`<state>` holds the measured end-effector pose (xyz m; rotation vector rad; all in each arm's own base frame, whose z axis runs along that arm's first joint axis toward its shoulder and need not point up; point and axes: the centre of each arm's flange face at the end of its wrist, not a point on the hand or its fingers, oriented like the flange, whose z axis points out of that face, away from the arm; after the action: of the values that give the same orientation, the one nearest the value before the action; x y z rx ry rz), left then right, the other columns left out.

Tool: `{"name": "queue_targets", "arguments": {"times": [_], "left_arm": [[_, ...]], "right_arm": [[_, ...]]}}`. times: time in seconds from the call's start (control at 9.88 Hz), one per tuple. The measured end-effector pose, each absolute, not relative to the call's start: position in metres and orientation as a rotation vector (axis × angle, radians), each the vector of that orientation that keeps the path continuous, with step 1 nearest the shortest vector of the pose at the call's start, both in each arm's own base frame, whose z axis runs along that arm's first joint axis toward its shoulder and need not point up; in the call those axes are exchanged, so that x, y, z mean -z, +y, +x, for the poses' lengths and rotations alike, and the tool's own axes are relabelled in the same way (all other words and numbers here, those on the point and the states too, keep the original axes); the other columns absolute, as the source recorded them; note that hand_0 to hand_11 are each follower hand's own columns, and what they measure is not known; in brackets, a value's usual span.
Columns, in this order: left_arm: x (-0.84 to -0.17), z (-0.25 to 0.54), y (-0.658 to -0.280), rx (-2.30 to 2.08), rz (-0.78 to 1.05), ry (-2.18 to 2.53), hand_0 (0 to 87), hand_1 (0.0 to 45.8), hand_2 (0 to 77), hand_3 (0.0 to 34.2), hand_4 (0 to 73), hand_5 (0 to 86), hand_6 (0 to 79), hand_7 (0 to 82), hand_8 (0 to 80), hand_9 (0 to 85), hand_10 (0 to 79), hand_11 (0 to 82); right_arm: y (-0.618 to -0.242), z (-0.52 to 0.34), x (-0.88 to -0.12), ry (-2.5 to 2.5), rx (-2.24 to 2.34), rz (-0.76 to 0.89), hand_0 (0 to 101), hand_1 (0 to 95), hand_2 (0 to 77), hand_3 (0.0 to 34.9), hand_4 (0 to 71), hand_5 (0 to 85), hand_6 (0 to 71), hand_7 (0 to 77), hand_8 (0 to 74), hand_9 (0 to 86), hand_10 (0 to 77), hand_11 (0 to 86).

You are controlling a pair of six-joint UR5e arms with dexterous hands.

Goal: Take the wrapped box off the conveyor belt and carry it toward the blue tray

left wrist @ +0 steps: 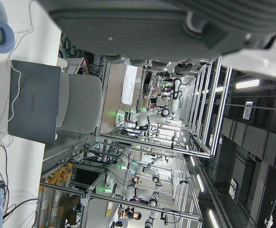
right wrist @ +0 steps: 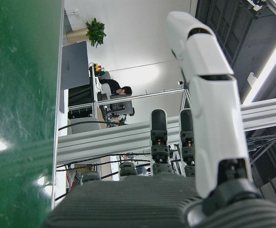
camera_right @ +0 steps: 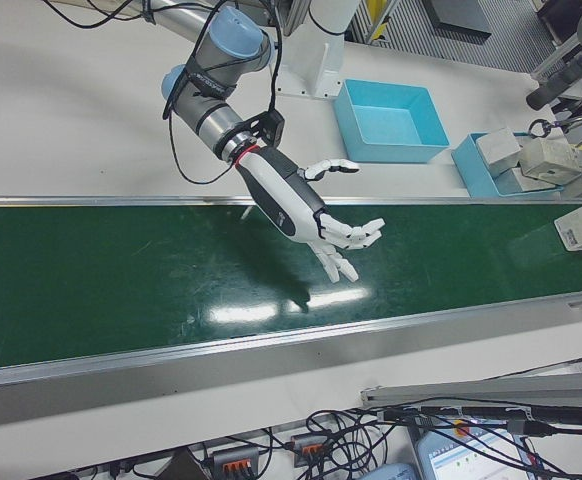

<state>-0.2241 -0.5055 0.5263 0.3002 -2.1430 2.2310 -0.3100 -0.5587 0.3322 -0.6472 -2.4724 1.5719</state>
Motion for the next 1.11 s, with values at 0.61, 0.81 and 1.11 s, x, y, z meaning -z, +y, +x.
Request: {"name": "queue_targets", "arguments": {"times": [0.61,0.81,1.11], "left_arm": [[-0.526,-0.224,-0.505,-2.231,0.300,-2.143,0.0,0.0,1.1,0.0,0.0,1.1,0.0,0.5,0.5,0.0,0.5,0.0],[-0.526,-0.224,-0.505,-2.231,0.300,-2.143,0.0,0.0,1.1,0.0,0.0,1.1,0.0,0.5,0.5,0.0,0.5,0.0],[-0.526,-0.224,-0.505,-2.231,0.300,-2.143,0.0,0.0,1.1,0.0,0.0,1.1,0.0,0.5,0.5,0.0,0.0,0.0]], "right_arm": [[-0.543,-0.254,-0.313,-2.358,-1.692,-0.445,55,23.5,28.9,12.1,20.7,34.4,8.2,27.8,0.5,6.5,0.0,1.1],[-0.538,-0.251,-0.313,-2.333,-1.712,-0.429,53,23.5,28.4,9.7,14.2,31.1,6.0,24.5,0.5,6.5,0.0,1.1],[-0.540,-0.252,-0.319,-2.397,-1.662,-0.456,50,20.2,26.2,8.4,7.6,28.9,3.3,21.3,0.0,4.9,0.0,1.1]]}}
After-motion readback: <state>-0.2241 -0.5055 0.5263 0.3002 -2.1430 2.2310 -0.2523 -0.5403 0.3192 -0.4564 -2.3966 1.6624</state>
